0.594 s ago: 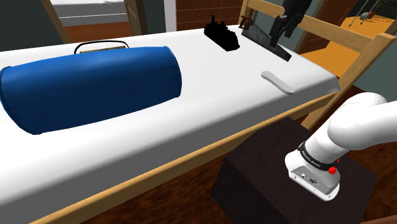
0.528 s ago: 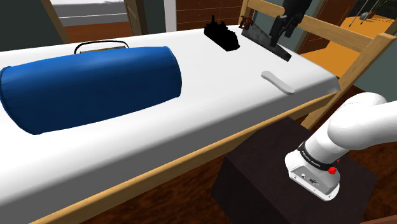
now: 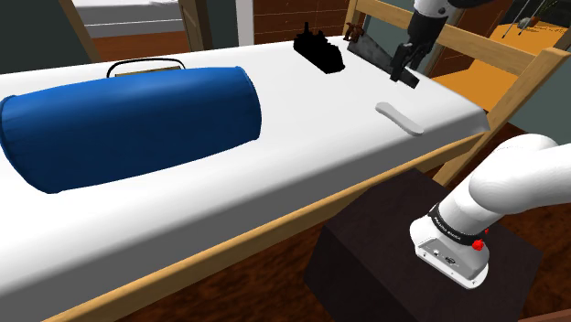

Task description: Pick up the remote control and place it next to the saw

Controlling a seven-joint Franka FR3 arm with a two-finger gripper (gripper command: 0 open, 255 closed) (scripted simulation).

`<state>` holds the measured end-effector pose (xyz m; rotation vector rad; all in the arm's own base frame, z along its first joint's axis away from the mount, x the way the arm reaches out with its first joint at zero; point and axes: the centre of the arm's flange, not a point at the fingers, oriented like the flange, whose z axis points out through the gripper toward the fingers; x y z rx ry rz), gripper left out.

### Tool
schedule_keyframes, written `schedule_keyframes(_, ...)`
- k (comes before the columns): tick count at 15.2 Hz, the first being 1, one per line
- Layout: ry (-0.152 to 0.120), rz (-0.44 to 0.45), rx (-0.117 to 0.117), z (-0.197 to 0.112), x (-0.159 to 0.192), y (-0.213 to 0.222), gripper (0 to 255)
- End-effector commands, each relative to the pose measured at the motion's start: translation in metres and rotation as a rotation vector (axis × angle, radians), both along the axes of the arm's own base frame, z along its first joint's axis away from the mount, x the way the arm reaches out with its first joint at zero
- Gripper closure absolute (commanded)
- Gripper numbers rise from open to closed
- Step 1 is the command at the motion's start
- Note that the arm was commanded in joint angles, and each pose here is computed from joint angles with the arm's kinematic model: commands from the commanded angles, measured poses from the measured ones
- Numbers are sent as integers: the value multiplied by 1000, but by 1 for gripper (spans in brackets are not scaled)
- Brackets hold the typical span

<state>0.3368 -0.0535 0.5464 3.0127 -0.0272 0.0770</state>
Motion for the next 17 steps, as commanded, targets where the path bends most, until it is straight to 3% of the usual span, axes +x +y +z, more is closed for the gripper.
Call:
schedule_keyframes(1,3,-10,13,-21,2,-19,0)
schedule_keyframes(17,37,-93,113,-173,11,-172,0)
